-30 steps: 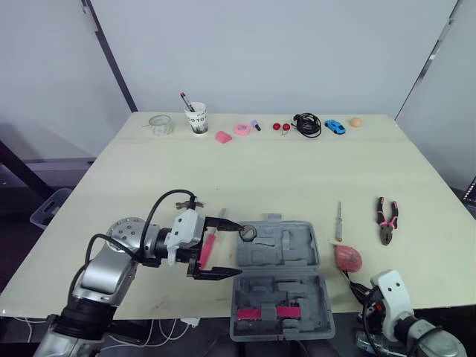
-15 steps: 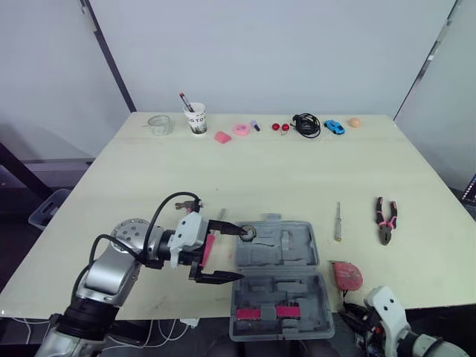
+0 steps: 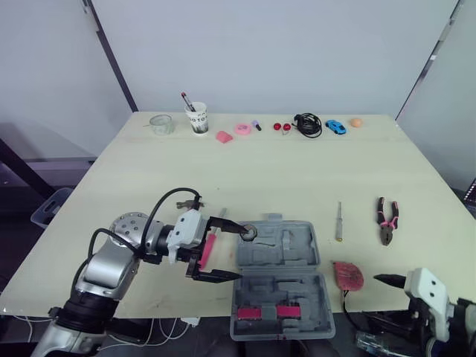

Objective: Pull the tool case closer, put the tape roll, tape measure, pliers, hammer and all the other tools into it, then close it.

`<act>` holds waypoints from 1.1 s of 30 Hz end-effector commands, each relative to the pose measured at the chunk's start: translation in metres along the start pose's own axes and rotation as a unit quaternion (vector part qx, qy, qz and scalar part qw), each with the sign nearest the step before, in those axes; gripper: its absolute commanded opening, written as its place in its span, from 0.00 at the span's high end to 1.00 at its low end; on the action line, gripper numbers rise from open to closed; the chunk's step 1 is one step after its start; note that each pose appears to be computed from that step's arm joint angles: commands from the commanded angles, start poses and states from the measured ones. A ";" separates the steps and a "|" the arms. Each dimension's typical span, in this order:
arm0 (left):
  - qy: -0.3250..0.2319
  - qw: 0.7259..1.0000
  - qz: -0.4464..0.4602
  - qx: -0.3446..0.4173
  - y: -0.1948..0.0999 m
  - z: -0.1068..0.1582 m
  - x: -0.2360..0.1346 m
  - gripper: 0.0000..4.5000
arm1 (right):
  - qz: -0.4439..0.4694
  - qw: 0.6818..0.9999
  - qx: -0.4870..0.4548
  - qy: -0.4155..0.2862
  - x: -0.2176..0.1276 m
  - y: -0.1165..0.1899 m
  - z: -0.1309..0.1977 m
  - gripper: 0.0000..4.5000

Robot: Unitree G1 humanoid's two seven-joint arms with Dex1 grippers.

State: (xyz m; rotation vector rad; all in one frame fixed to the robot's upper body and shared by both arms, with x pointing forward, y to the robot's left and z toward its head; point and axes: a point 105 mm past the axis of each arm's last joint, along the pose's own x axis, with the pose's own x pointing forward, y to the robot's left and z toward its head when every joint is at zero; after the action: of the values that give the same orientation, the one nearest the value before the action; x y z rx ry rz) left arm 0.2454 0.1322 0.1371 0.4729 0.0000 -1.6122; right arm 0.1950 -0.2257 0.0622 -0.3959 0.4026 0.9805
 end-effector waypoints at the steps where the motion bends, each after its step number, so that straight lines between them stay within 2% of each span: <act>1: -0.020 1.000 -0.009 0.022 0.000 0.011 0.000 0.00 | 0.029 0.998 -0.047 0.004 0.003 -0.015 0.006 0.01; 5: -0.023 0.999 -0.011 0.019 -0.003 0.013 0.001 0.00 | 0.046 0.996 -0.072 -0.002 0.017 -0.031 0.016 0.01; 15: -0.038 0.999 -0.006 0.000 -0.006 0.025 -0.001 0.00 | 0.123 0.987 -0.101 0.026 0.047 -0.032 0.016 0.01; 25: -0.032 0.999 0.007 0.001 -0.006 0.025 -0.002 0.00 | 0.117 0.985 -0.094 0.084 0.053 -0.037 -0.002 0.01; 33: -0.030 0.999 0.010 -0.002 -0.004 0.023 -0.002 0.00 | 0.088 0.988 -0.086 0.094 0.054 -0.044 -0.002 0.01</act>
State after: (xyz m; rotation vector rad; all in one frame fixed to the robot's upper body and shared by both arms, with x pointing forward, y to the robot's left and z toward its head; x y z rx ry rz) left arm 0.2349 0.1288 0.1496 0.3972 -0.0113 -1.6082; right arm 0.2549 -0.2103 0.0324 -0.6015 0.5572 1.1735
